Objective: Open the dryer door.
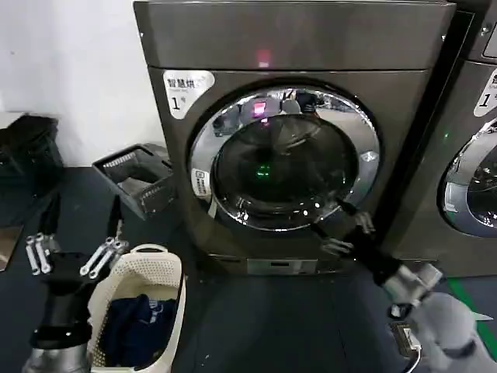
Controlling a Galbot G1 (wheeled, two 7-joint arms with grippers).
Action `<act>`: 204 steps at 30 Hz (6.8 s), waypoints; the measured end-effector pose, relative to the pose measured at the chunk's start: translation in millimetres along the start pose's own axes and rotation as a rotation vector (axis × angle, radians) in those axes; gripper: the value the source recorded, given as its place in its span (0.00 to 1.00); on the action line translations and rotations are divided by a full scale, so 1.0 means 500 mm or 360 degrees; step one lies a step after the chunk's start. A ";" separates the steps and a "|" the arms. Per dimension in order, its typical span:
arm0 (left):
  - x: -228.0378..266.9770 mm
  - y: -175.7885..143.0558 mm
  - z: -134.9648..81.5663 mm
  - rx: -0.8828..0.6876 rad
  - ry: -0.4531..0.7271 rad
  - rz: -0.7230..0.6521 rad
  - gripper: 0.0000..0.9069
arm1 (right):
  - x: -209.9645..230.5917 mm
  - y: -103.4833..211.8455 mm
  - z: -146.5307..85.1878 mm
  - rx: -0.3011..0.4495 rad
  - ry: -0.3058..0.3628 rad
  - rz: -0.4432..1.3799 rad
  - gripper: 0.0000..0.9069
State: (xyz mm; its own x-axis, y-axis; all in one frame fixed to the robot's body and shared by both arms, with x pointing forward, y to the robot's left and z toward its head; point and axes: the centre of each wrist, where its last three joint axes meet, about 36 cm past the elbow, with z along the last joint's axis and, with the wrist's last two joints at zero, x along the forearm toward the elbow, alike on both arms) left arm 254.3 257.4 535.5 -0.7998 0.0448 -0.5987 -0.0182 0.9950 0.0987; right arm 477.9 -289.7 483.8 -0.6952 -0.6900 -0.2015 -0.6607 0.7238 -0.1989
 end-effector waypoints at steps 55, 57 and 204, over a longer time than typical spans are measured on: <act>0.035 0.258 0.102 0.0005 0.0883 0.0463 1.00 | -0.437 0.074 0.072 -0.0149 0.0165 -0.0516 1.00; 0.038 0.269 0.106 -0.0004 0.0878 0.0460 1.00 | -0.447 0.073 0.074 -0.0148 0.0170 -0.0520 1.00; -0.427 -0.757 0.393 0.0923 0.0580 0.1963 1.00 | 1.047 -0.118 -0.462 0.0870 0.0318 0.2598 1.00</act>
State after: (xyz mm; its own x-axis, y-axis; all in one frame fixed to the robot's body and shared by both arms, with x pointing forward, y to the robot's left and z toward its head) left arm 549.8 -111.0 469.9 -0.2299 0.9653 -0.1238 0.9724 0.2329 0.0108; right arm 87.6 -692.1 611.7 -0.5443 0.7340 -0.4061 0.8374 0.5040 -0.2116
